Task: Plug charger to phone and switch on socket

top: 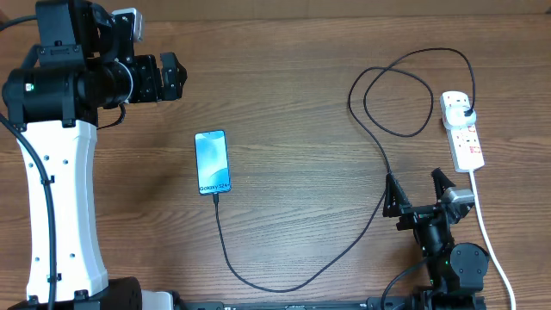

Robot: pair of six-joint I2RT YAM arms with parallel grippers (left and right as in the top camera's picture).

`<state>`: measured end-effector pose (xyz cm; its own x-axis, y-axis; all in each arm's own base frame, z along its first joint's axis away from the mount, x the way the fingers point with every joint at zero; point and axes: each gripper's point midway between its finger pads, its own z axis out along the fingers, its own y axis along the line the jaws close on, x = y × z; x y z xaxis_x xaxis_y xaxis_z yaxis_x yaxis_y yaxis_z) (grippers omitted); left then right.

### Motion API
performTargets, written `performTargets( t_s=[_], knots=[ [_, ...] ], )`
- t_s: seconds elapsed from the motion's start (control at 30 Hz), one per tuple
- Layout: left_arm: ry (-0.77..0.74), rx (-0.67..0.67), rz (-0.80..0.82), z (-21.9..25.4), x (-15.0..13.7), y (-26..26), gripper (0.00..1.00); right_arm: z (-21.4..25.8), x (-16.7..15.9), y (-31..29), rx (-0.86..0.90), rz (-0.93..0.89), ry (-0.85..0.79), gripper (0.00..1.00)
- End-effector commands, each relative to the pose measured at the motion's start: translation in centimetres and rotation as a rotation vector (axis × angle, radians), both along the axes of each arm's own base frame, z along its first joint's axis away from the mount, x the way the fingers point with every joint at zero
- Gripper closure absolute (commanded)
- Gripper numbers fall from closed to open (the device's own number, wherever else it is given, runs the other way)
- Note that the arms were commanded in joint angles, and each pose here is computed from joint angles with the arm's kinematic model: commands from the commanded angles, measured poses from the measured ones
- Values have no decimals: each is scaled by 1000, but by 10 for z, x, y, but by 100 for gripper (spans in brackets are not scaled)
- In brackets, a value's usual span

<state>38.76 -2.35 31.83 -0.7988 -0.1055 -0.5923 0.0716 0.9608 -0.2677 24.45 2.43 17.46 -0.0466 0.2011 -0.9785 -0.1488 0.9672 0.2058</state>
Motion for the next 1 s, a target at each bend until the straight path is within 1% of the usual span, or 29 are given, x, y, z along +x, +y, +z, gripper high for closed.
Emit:
performTargets(
  t_s=[0.0,0.53,0.7,0.97],
  knots=[
    [-9,-4,-4,3,1,-1,0,-1,0,-1,-2,-6,-6,0],
    [-18,0,-5,6,-2,-1,0,-1,0,-1,-2,-6,-6,0],
    [-50,19,7,21,-17,1,0,-1,0,-1,-2,-6,-6,0],
    [-193,52,26,49,-38,3,0,-1,0,-1,-2,-6,-6,0]
  ],
)
